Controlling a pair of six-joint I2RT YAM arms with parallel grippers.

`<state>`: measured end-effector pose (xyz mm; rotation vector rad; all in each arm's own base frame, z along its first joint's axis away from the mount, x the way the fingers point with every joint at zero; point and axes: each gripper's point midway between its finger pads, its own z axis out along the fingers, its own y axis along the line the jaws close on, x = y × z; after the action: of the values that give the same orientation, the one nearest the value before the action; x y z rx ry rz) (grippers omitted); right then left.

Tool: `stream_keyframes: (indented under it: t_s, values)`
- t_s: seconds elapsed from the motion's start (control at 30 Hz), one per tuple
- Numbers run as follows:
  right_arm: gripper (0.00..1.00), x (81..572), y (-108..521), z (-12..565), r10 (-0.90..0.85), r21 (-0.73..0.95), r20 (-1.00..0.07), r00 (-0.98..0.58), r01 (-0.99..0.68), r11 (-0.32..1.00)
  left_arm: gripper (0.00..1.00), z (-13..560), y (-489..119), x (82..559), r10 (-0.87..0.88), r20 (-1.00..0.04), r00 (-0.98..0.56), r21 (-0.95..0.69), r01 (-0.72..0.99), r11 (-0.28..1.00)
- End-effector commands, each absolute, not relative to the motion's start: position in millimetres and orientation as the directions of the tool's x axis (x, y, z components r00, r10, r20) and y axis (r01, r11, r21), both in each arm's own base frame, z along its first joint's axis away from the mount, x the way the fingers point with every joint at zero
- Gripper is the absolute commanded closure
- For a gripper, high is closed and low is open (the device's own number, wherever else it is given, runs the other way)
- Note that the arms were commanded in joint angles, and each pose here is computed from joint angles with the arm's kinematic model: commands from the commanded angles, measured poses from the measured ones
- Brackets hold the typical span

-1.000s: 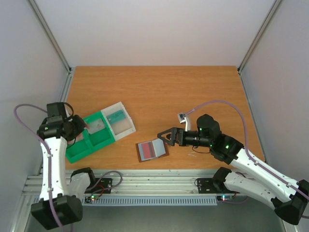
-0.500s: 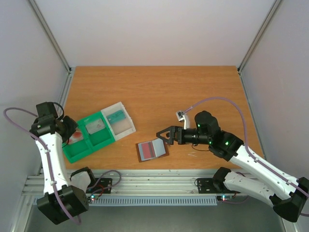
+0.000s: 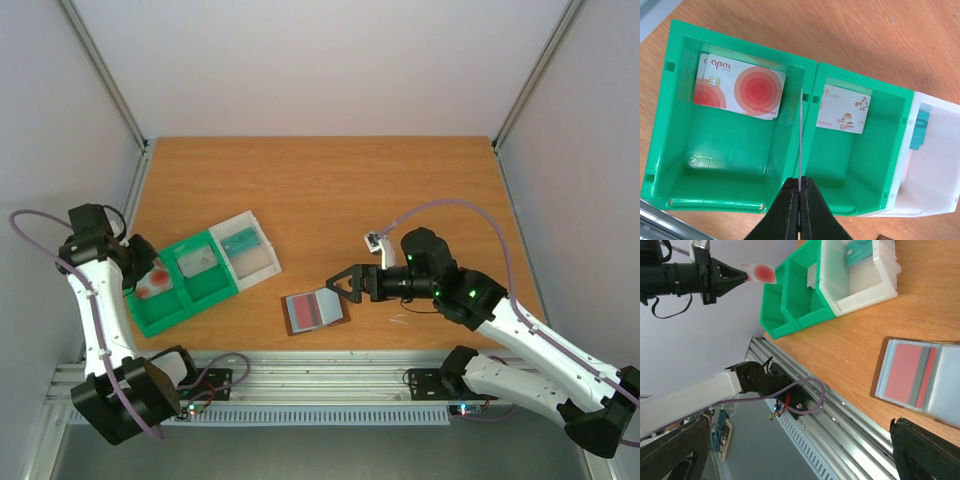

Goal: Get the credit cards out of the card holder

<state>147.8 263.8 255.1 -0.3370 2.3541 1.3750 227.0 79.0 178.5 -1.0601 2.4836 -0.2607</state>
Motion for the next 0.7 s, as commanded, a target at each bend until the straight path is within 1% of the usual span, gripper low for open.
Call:
stream_keyframes:
  t_s: [0.0,0.13,0.3,0.5,0.67]
  values:
    - [0.01,147.5,260.7,272.9,-0.024,0.75,-0.503,-0.864,-0.449,0.486,1.0,186.0,89.8,232.3,-0.716,-0.348,-0.605,-0.319,-0.642,0.697]
    - [0.02,149.0,257.7,274.8,-0.017,0.735,-0.525,-0.851,-0.464,0.495,1.0,181.9,98.4,225.2,-0.742,-0.344,-0.575,-0.293,-0.685,0.667]
    - [0.02,151.4,259.4,278.8,-0.019,0.722,-0.552,-0.834,-0.49,0.488,1.0,168.9,92.9,226.6,-0.761,-0.275,-0.587,-0.314,-0.693,0.648]
    - [0.01,153.7,261.4,282.4,-0.044,0.697,-0.579,-0.814,-0.522,0.492,1.0,165.3,104.8,222.1,-0.771,-0.286,-0.569,-0.251,-0.732,0.633]
    - [0.02,153.2,261.0,285.5,-0.057,0.683,-0.594,-0.802,-0.541,0.492,0.99,153.6,96.6,226.7,-0.767,-0.253,-0.59,-0.29,-0.71,0.641]
